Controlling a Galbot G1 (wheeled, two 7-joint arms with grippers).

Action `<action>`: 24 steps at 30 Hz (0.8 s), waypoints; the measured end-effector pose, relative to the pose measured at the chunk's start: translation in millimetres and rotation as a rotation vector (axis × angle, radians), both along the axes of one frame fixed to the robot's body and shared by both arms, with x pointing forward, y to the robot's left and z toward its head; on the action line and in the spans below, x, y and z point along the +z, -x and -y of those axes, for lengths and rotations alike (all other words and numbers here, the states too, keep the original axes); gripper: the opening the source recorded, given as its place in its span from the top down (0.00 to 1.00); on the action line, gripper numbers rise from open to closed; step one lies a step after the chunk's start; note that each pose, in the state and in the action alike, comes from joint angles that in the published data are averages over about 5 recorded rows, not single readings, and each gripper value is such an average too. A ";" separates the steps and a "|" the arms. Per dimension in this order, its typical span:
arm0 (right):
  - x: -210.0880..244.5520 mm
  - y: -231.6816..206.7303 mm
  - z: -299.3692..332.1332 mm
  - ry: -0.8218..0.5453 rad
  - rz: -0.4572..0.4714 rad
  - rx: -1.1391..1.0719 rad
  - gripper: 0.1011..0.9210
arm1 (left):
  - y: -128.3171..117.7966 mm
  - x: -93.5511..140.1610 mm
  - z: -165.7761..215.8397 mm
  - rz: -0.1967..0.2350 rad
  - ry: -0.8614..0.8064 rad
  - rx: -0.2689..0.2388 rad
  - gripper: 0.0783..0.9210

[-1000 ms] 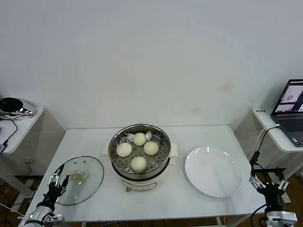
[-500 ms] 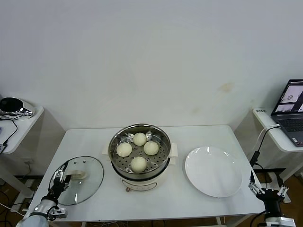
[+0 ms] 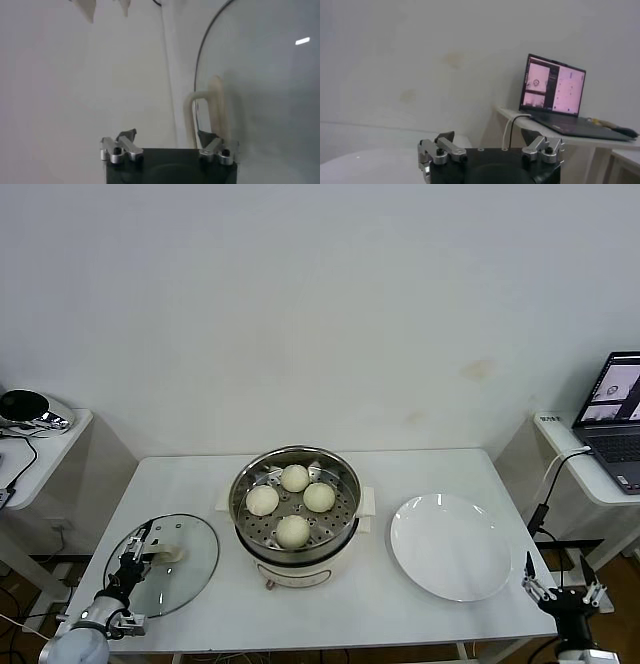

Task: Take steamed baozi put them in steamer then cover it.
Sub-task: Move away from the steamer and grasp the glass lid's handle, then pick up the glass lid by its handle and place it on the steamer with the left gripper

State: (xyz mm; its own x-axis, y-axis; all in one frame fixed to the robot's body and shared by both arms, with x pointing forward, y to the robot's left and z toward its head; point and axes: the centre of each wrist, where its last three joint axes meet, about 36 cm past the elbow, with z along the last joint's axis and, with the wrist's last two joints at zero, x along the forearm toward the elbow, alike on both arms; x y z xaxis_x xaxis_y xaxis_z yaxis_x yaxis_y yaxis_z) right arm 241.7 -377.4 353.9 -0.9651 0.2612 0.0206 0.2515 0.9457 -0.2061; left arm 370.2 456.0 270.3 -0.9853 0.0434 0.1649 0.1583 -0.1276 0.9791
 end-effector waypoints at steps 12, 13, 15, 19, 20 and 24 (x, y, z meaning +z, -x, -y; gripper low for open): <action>-1.9 0.5 -4.4 0.004 0.004 0.021 0.12 | 4.3 -8.7 -4.8 -0.029 0.039 0.004 0.74; -1.5 0.2 -4.9 0.004 0.006 0.025 0.12 | 5.3 -9.8 -4.7 -0.028 0.048 0.006 0.78; -0.7 -0.5 -6.3 0.005 0.011 0.034 0.12 | 7.3 -11.4 -4.2 -0.022 0.067 0.009 0.84; 0.1 -2.1 -9.4 0.007 0.018 0.050 0.12 | 10.6 -9.0 -3.9 0.012 0.094 0.018 0.92; 0.3 -2.6 -10.3 0.008 0.019 0.055 0.12 | 11.5 -7.3 -3.8 0.023 0.099 0.020 0.93; 2.0 -4.9 -14.2 0.010 0.024 0.074 0.12 | 16.0 4.7 -4.0 0.064 0.109 0.026 0.93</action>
